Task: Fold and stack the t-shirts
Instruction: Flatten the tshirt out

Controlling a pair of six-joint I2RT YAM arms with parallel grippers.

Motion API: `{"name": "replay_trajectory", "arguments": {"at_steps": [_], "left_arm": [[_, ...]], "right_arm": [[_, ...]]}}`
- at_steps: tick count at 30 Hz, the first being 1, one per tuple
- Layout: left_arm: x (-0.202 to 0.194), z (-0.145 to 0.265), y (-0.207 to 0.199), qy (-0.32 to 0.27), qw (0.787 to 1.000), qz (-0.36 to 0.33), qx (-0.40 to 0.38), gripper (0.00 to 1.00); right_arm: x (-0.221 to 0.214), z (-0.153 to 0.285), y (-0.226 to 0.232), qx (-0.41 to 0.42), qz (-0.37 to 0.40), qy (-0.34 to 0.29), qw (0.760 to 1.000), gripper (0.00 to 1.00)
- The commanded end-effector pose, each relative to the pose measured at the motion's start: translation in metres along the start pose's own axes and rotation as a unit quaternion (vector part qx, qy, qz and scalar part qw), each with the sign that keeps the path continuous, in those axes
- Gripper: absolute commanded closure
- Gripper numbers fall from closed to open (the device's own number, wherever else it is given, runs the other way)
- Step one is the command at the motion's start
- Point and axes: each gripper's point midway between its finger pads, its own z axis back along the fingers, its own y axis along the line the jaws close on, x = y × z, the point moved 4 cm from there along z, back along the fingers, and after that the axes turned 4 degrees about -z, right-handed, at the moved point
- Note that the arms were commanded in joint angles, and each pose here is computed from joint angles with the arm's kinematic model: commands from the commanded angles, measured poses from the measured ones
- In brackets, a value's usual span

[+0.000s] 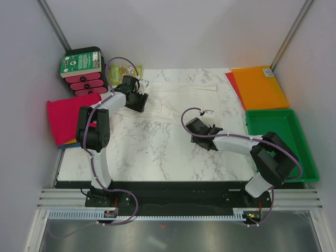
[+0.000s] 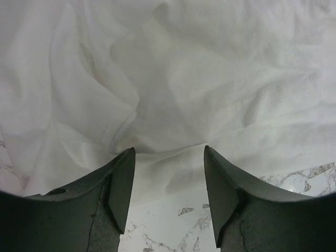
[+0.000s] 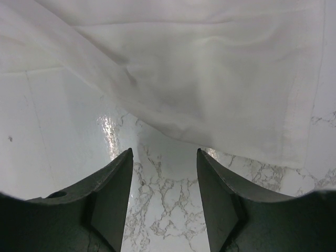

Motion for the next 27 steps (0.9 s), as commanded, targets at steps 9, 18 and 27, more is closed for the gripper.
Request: {"name": "replay_trajectory", "arguments": {"at_steps": [9, 18, 27], "left_arm": [[0.028, 0.027, 0.011, -0.065, 0.997, 0.026, 0.016, 0.35], [0.004, -0.004, 0.004, -0.013, 0.999, 0.03, -0.004, 0.39], [-0.02, -0.022, 0.008, 0.029, 0.999, 0.019, 0.016, 0.44]], "right_arm": [[-0.002, -0.004, 0.008, 0.008, -0.005, -0.001, 1.0, 0.41], [-0.005, -0.005, 0.008, 0.007, -0.002, 0.0, 1.0, 0.41], [-0.005, -0.007, 0.012, 0.01, 0.002, 0.003, 1.0, 0.41]]}}
